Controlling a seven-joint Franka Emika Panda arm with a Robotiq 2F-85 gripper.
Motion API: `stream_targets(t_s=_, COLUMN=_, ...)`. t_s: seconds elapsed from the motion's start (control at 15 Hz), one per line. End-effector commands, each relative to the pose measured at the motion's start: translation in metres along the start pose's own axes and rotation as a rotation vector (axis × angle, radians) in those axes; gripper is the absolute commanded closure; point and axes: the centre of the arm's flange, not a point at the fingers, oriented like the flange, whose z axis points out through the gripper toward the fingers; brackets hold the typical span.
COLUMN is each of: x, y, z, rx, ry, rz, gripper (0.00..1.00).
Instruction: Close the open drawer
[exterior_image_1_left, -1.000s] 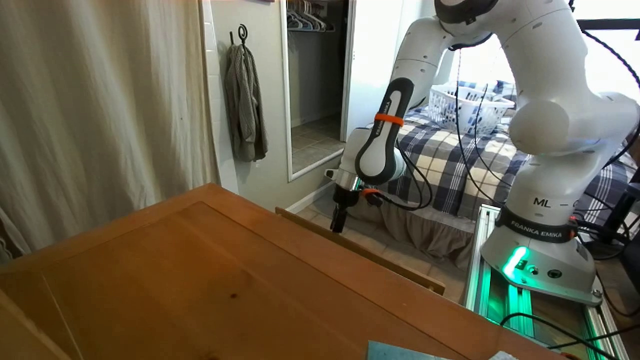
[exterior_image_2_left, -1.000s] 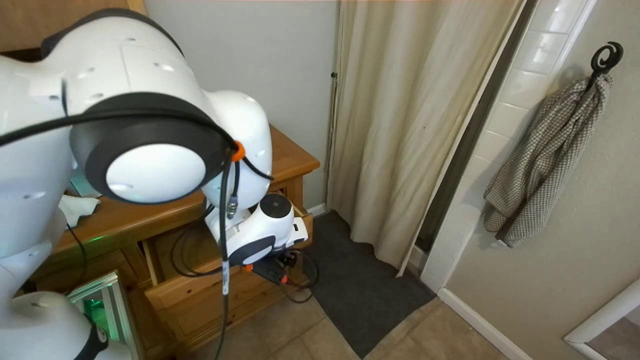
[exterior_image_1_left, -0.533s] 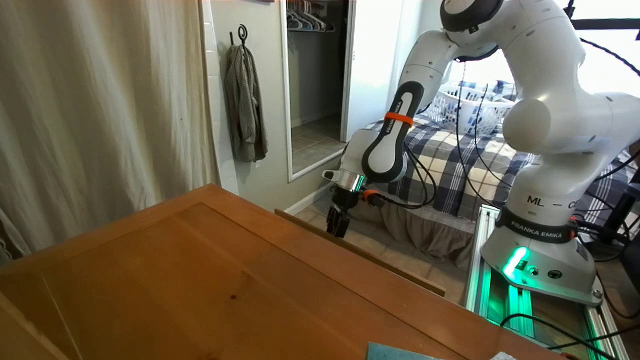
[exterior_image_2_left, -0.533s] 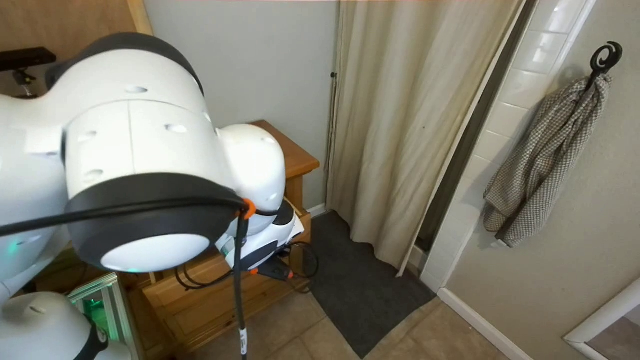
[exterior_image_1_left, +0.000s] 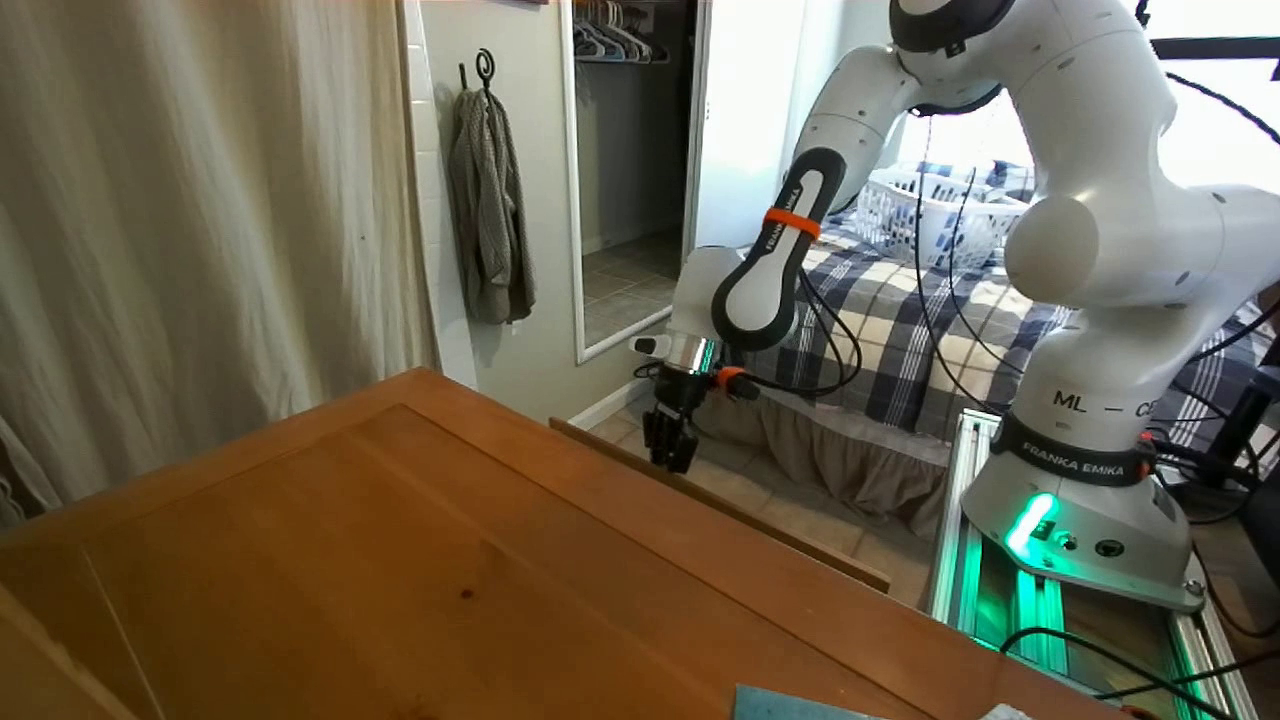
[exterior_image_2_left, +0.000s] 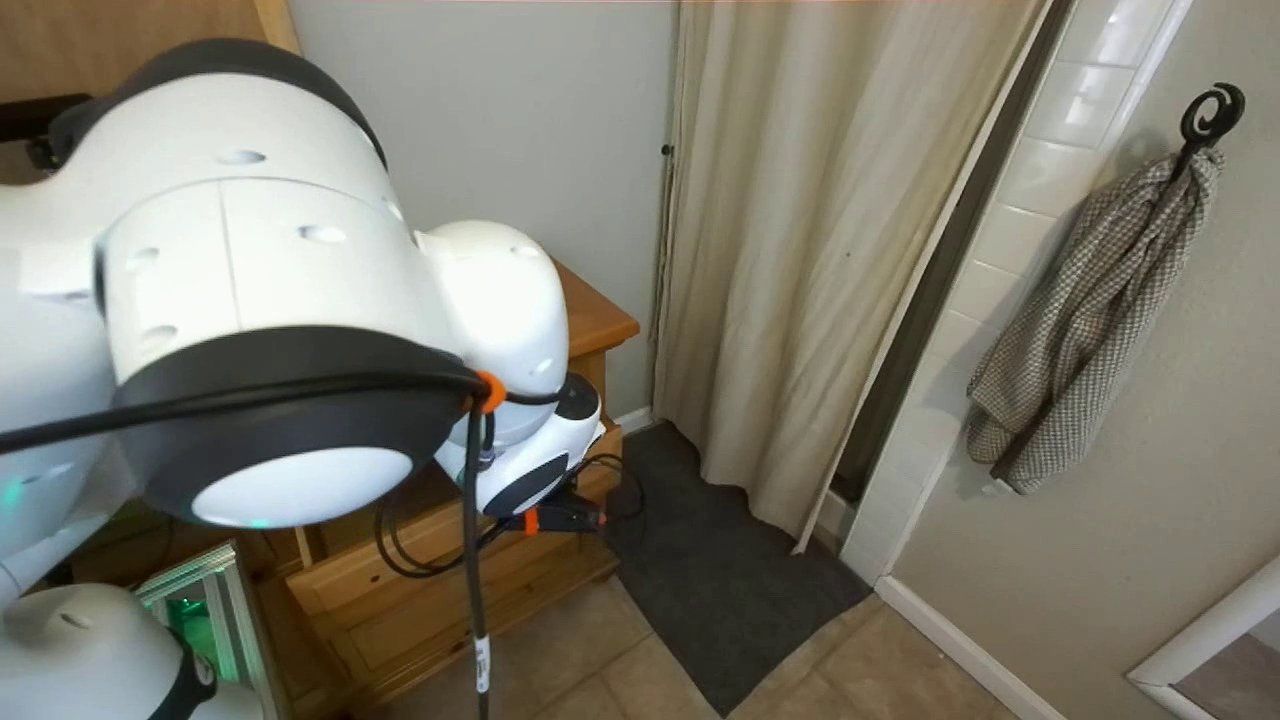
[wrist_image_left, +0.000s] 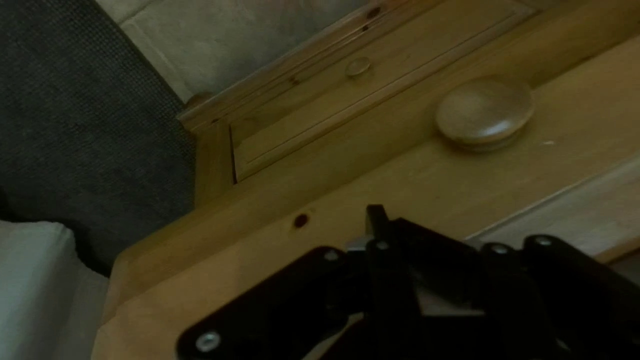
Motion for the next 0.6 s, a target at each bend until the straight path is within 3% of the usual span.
stream_targets(t_s=0.0, x=0.032, y=-0.006, z=0.034, rx=0.018, ry=-0.071, rz=-0.178, gripper=0.99)
stream_targets(t_s=0.27, x=0.055, y=-0.006, z=0.052, rx=0.017, ry=-0.134, rz=-0.354, gripper=0.99)
stream_targets(t_s=0.53, x=0.080, y=-0.019, z=0.074, rx=0.019, ry=-0.143, rz=-0.486, gripper=0.99)
